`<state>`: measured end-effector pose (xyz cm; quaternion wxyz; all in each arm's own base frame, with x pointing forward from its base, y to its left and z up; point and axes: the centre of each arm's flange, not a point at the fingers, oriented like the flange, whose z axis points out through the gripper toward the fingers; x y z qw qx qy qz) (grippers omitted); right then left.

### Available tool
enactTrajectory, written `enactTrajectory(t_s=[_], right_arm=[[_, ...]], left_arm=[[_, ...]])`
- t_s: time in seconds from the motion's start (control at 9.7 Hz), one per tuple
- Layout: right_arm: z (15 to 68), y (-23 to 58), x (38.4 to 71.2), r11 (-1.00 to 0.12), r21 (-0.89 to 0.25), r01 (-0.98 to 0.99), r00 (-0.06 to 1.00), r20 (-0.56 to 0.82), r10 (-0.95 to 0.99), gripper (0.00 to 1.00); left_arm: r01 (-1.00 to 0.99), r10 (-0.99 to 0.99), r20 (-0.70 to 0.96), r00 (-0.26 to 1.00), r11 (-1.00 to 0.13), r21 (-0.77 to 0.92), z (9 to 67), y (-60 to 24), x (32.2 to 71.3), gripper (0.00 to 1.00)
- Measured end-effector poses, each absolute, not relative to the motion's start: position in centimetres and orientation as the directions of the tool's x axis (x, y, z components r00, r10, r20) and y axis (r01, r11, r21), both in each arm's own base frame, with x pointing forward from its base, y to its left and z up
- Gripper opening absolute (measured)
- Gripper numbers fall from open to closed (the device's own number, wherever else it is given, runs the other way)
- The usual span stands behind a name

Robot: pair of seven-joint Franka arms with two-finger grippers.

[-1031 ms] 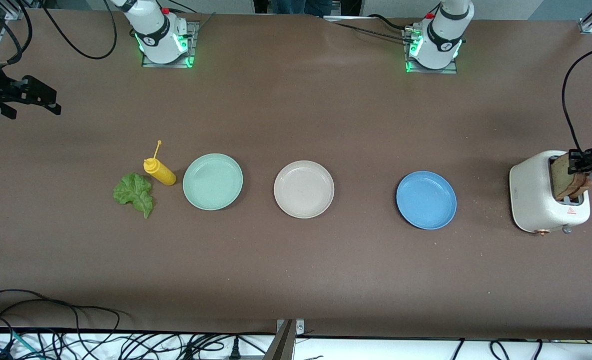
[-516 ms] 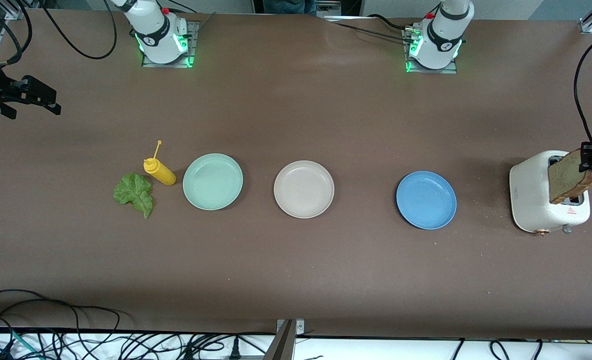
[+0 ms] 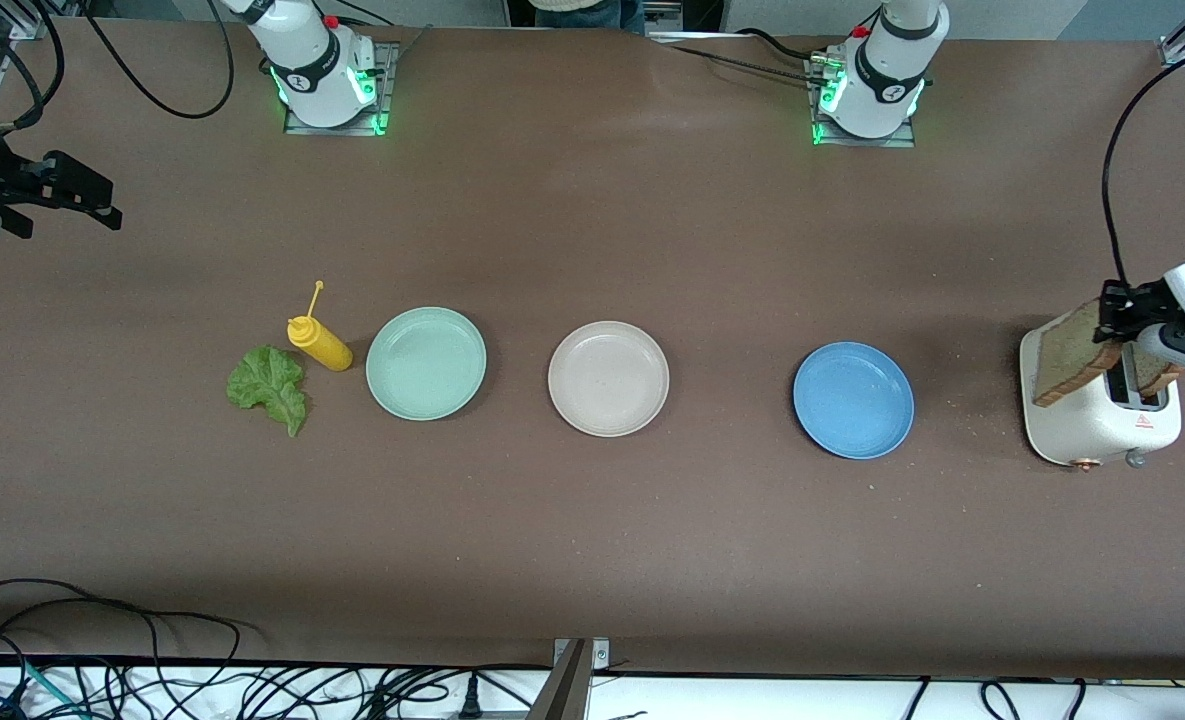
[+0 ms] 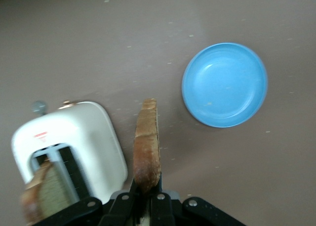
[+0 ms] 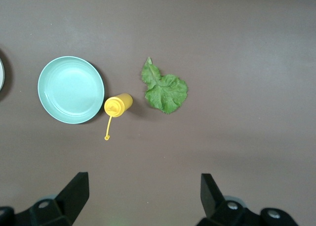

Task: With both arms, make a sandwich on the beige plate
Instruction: 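Lift the bread slice out of the toaster with the left gripper, then carry the bread slice over the beige plate with the left gripper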

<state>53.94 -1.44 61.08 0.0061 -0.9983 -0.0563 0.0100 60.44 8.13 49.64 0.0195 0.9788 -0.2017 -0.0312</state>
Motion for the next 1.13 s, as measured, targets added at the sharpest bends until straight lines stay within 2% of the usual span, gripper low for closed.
enactTrajectory(t_s=[0.41, 0.62, 0.83, 1.13], right_arm=[[61.1, -1.5, 53.9, -0.994, -0.013, 0.112, 0.993, -0.019, 0.112, 1.00], [61.1, -1.5, 53.9, -0.994, -0.013, 0.112, 0.994, -0.019, 0.112, 1.00], [61.1, -1.5, 53.9, -0.994, -0.013, 0.112, 0.994, -0.019, 0.112, 1.00], [61.1, -1.5, 53.9, -0.994, -0.013, 0.111, 0.994, -0.019, 0.112, 1.00]], left_arm=[[-0.439, -0.452, -0.055, 0.890, -0.883, 0.167, 48.4, 2.2, 60.7, 0.09], [-0.450, -0.484, -0.074, 0.872, -0.851, 0.270, 46.7, -3.3, 60.7, 0.09], [-0.384, -0.468, -0.112, 0.877, -0.821, 0.423, 43.6, -11.5, 60.3, 0.09], [-0.257, -0.463, -0.156, 0.872, -0.707, 0.659, 37.6, -19.7, 59.9, 0.09]])
